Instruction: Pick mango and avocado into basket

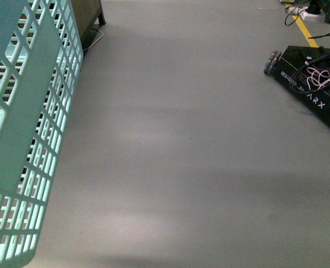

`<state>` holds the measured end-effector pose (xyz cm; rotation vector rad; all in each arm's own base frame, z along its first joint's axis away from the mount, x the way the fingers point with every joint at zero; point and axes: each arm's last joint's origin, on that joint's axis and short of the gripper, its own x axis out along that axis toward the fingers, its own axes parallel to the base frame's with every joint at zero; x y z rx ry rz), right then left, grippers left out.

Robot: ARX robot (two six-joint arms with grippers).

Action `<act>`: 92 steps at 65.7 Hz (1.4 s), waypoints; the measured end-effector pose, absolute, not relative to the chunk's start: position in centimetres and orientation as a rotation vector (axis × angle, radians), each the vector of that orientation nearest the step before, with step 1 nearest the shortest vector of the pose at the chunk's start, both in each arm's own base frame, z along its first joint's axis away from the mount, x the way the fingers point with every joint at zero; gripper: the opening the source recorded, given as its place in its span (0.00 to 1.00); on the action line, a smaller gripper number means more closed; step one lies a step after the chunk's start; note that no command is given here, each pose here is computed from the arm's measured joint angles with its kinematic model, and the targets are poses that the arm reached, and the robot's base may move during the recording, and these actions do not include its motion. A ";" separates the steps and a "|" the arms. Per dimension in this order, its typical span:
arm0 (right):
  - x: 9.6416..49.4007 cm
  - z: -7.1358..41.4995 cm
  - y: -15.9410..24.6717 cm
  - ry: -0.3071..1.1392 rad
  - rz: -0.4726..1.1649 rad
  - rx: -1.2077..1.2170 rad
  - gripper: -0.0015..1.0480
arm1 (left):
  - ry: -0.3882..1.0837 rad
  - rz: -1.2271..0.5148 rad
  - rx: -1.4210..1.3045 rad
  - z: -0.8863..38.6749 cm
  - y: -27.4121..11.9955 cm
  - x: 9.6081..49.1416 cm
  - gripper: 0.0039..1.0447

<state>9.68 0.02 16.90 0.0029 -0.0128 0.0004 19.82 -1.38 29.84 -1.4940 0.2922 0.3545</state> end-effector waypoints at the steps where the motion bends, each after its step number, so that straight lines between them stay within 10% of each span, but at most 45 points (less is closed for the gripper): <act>1: 9.7 16.9 0.0 -0.013 0.000 0.003 0.92 | 0.292 0.354 -1.494 29.8 -1.4 19.8 0.13; 92: 9.7 16.9 0.0 -0.012 -0.001 0.003 0.92 | 0.290 0.352 -1.498 29.9 -1.4 19.8 0.13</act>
